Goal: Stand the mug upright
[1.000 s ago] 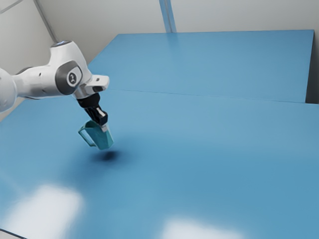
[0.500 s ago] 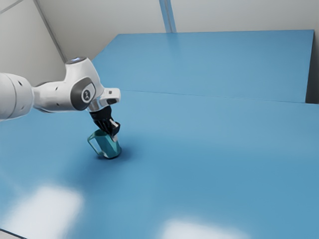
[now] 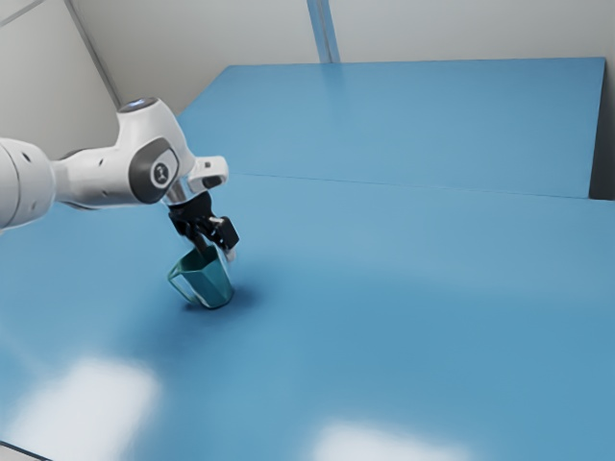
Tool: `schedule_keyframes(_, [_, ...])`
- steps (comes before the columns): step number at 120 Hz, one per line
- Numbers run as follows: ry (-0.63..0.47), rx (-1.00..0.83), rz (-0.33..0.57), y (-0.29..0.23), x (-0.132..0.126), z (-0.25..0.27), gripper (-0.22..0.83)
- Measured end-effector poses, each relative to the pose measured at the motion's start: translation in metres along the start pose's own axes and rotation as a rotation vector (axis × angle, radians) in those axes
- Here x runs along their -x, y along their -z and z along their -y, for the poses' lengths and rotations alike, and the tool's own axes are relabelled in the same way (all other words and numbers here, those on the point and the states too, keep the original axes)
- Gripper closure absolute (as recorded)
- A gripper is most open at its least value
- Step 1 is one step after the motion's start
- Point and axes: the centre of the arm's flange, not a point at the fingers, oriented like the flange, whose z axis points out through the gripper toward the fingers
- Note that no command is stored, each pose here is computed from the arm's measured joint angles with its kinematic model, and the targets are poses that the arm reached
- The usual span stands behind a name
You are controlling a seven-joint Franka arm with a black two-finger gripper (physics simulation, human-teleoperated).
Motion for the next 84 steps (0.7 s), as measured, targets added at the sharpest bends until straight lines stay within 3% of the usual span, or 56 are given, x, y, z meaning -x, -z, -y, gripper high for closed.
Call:
schedule_keyframes(20, [0.007, 0.005, -0.028, 0.045, -0.002, -0.004, 0.05])
schedule_keyframes(51, [-0.002, -0.003, -0.084, 0.168, -0.023, -0.008, 0.01])
schedule_keyframes(84, [-0.006, -0.009, -0.047, 0.234, -0.003, -0.017, 0.00])
